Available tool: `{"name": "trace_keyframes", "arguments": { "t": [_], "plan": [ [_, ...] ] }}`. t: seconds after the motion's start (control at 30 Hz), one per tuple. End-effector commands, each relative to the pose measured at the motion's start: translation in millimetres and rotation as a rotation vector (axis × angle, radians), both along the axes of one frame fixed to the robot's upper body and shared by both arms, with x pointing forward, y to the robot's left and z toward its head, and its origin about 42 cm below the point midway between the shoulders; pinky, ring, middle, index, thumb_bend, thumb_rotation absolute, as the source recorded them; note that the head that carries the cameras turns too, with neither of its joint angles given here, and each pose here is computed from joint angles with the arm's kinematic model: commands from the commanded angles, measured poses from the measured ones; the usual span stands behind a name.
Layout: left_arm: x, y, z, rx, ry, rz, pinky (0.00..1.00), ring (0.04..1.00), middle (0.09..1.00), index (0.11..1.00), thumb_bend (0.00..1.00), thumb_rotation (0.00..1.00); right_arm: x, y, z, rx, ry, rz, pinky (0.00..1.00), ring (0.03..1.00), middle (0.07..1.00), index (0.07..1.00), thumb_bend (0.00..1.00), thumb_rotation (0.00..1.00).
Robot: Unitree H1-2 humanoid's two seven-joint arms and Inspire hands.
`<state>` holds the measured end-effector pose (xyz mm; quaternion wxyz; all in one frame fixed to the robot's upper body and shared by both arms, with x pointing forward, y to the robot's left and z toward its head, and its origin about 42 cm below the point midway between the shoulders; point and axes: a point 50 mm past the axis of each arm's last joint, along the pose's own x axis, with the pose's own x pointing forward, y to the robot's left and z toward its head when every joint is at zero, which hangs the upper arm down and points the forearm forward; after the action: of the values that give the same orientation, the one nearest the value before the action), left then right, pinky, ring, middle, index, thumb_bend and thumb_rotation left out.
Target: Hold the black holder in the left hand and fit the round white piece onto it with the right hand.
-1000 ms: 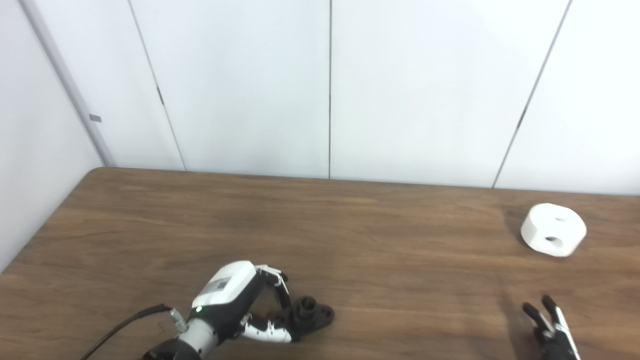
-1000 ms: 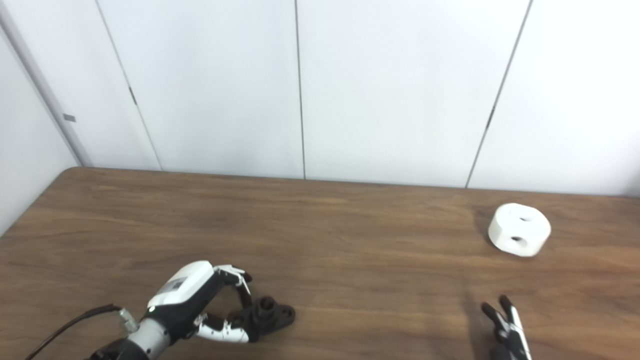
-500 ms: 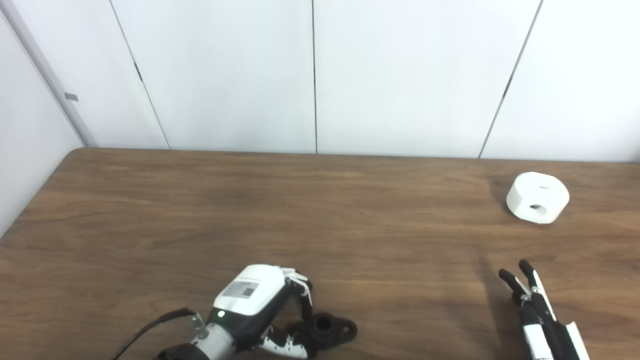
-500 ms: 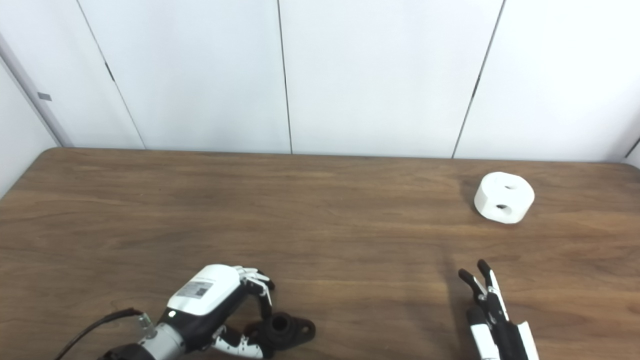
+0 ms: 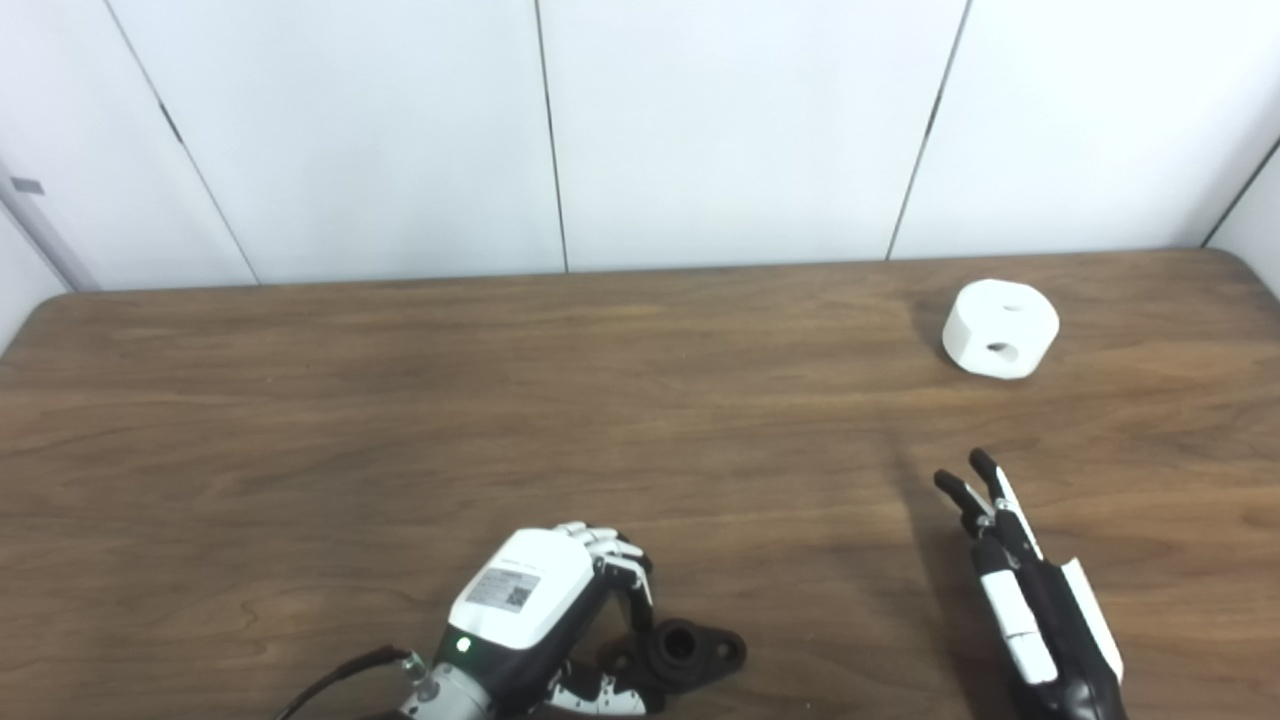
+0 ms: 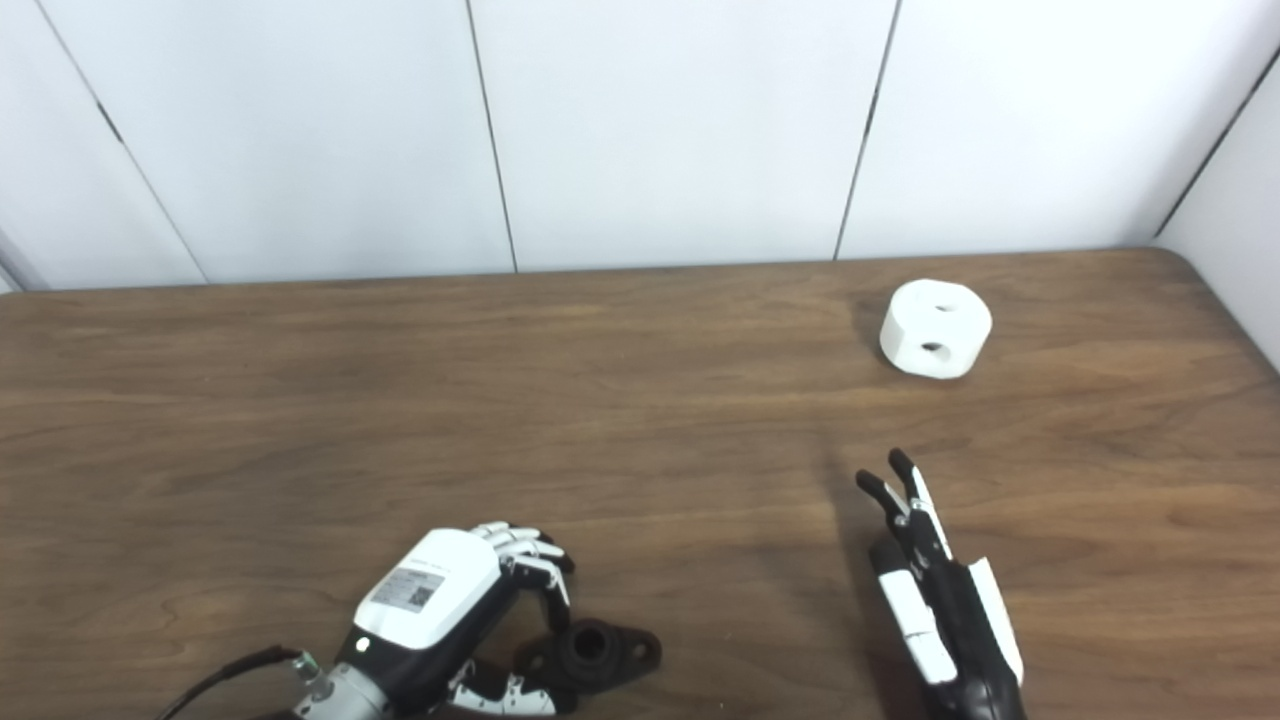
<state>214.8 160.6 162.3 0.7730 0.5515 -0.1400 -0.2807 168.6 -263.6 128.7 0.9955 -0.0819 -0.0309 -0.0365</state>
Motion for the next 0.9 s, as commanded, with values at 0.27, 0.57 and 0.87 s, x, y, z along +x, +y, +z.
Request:
{"name": "trace_keyframes", "arguments": {
  "t": [0.27, 0.57, 0.87],
  "plan": [
    [-1.9, -2.2, -8.4, -0.027, 0.000, 0.013, 0.88, 0.837, 0.766, 0.487, 0.52, 0.05, 0.7, 7.4, 15.7, 0.032, -0.056, -0.019, 1.00, 0.980, 0.913, 0.977, 0.62, 0.89],
    [7.2, 5.8, -14.5, -0.110, 0.081, 0.045, 0.89, 0.843, 0.777, 0.488, 0.52, 0.05, 16.5, -4.1, 47.8, -0.008, -0.097, -0.018, 1.00, 0.988, 0.924, 0.975, 0.63, 0.84],
    [11.0, 7.5, -28.6, -0.175, 0.134, 0.046, 0.90, 0.841, 0.782, 0.487, 0.52, 0.05, 30.9, -24.0, 73.9, -0.069, -0.125, -0.046, 1.00, 0.957, 0.910, 0.957, 0.63, 0.79]
  ]
}}
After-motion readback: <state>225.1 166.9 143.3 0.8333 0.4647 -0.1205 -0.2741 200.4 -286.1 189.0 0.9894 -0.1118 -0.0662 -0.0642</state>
